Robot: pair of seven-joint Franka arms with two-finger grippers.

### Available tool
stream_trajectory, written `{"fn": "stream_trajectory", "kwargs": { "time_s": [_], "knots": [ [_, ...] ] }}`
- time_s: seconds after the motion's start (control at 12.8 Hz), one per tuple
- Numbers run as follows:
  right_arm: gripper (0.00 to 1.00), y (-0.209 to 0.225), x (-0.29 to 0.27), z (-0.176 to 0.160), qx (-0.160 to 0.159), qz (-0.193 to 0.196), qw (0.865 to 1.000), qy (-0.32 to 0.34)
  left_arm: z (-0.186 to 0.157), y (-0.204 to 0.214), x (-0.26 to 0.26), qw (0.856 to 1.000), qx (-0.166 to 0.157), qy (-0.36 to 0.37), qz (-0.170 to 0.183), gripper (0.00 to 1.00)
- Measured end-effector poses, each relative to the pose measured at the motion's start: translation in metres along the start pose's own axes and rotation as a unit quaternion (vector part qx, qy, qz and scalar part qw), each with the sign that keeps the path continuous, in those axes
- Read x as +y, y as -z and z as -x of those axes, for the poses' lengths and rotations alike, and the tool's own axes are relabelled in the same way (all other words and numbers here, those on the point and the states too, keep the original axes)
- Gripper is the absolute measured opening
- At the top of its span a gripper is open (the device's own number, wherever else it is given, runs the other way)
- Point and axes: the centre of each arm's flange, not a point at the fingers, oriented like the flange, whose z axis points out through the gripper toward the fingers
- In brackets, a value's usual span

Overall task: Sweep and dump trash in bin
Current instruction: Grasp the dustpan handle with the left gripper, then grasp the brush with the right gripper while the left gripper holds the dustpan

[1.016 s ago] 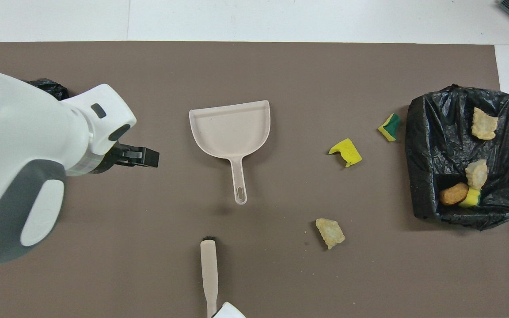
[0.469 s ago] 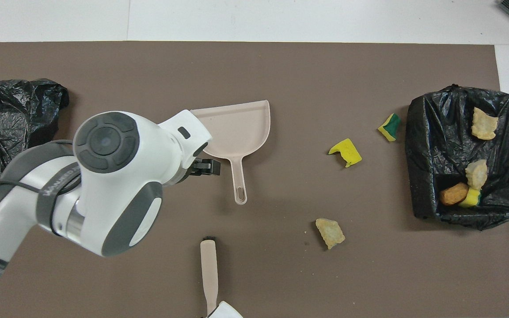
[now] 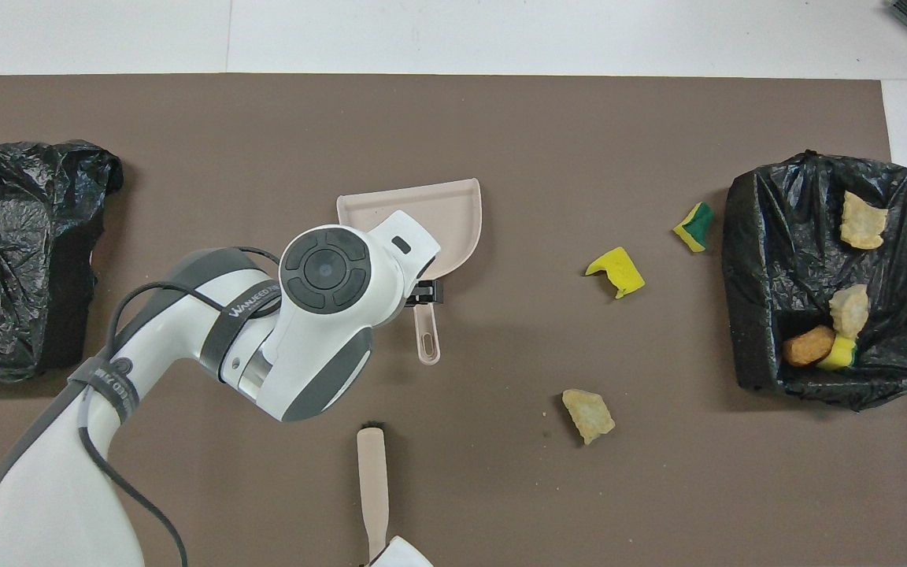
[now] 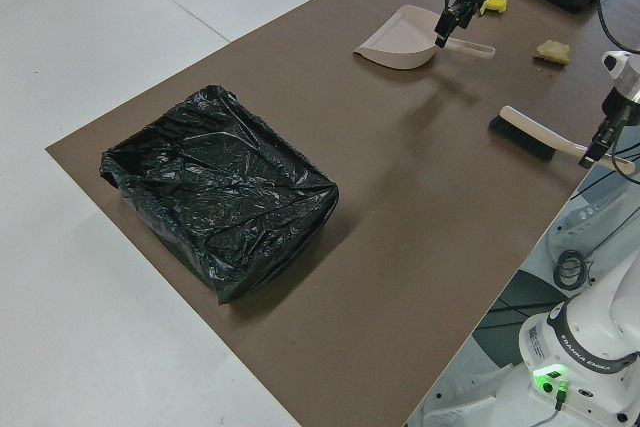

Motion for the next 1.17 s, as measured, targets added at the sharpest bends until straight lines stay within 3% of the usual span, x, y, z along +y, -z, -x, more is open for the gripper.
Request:
{"fn": "stream_trajectory", "kwargs": {
  "time_s": [0.08, 0.23, 0.31, 0.55, 0.7, 1.17],
  "knots": [
    [0.5, 0.001, 0.0, 0.0, 0.0, 0.001, 1.0, 0.0, -0.001, -0.008, 0.001, 1.0, 0.002, 0.006, 0.001, 1.0],
    [0.3, 0.002, -0.001, 0.0, -0.002, 0.003, 1.0, 0.0, -0.002, -0.015, 0.005, 1.0, 0.005, 0.009, 0.008, 1.0],
    [0.27, 0.003, 0.0, 0.0, -0.004, 0.006, 1.0, -0.001, -0.001, -0.016, 0.007, 1.0, 0.006, 0.008, 0.01, 1.0],
    [0.26, 0.02, 0.01, -0.001, -0.026, 0.044, 0.999, -0.007, 0.004, -0.023, 0.019, 1.0, 0.006, 0.002, 0.019, 1.0],
    [0.26, 0.038, 0.023, -0.011, -0.029, 0.049, 0.998, -0.022, 0.005, -0.027, 0.023, 1.0, 0.007, -0.001, 0.024, 1.0],
    [0.26, 0.121, 0.132, -0.084, -0.061, 0.072, 0.991, -0.09, 0.007, -0.028, 0.027, 1.0, 0.006, -0.004, 0.025, 0.97]
  ]
}}
